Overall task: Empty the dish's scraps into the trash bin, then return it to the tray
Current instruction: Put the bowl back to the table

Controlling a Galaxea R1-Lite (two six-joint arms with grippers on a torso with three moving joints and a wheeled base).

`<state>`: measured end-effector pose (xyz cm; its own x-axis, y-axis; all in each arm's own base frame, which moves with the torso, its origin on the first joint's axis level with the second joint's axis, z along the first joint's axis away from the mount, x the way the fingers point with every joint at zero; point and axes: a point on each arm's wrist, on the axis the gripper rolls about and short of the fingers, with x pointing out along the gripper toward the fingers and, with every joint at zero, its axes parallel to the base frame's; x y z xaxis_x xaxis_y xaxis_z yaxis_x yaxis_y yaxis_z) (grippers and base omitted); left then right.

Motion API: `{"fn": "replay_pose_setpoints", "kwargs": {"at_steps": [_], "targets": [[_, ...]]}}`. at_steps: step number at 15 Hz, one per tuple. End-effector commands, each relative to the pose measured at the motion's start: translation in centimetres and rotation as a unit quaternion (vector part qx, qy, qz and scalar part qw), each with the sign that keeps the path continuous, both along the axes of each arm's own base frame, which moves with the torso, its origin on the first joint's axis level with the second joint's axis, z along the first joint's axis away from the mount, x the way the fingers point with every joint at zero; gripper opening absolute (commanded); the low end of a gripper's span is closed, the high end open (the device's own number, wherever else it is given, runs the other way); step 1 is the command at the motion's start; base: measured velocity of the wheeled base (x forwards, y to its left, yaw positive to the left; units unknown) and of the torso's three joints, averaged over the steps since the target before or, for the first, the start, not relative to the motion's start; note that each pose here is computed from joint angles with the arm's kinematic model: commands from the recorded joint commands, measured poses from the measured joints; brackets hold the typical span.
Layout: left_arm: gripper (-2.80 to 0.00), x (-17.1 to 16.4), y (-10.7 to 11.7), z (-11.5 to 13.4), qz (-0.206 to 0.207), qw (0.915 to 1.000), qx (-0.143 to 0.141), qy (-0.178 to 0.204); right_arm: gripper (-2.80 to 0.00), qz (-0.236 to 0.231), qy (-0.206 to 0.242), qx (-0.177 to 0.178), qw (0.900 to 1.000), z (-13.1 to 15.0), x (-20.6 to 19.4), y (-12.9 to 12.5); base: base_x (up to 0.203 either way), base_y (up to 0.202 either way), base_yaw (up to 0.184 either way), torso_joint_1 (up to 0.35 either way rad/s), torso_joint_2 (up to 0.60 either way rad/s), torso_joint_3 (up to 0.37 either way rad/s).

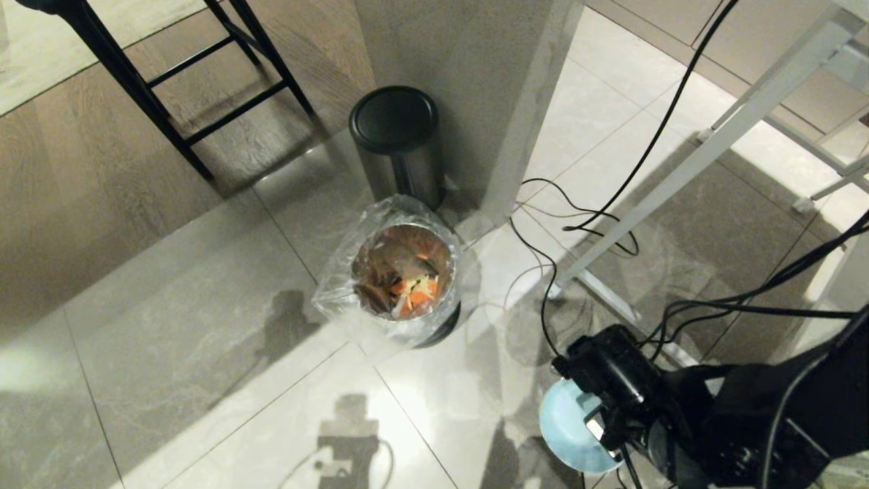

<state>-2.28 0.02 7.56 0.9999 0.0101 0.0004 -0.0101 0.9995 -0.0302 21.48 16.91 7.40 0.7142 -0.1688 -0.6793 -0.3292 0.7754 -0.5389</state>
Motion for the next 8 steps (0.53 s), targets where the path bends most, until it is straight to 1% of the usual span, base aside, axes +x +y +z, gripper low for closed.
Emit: {"fn": "replay_pose_setpoints", "kwargs": {"at_steps": [1,4,6,8], "targets": [[-2.80,0.0,0.0,0.0,0.000,1.0000,0.000,-0.001,-2.80,-0.017,0.009,0.001,1.000,-0.5,-1.2,-1.2,0.000,0.000,0.000,0.000,0.00,0.000],[-2.80,0.0,0.0,0.0,0.000,1.0000,0.000,0.000,-2.80,-0.082,0.028,0.018,0.996,-1.8,-3.1,-3.8,0.000,0.000,0.000,0.000,0.00,0.000],[-2.80,0.0,0.0,0.0,0.000,1.0000,0.000,-0.001,-2.80,-0.142,0.028,0.043,0.989,-2.2,-4.0,-5.7,0.000,0.000,0.000,0.000,0.00,0.000],[-2.80,0.0,0.0,0.0,0.000,1.0000,0.000,0.000,-2.80,-0.190,0.026,0.059,0.980,-2.3,-4.6,-7.3,0.000,0.000,0.000,0.000,0.00,0.000]]}}
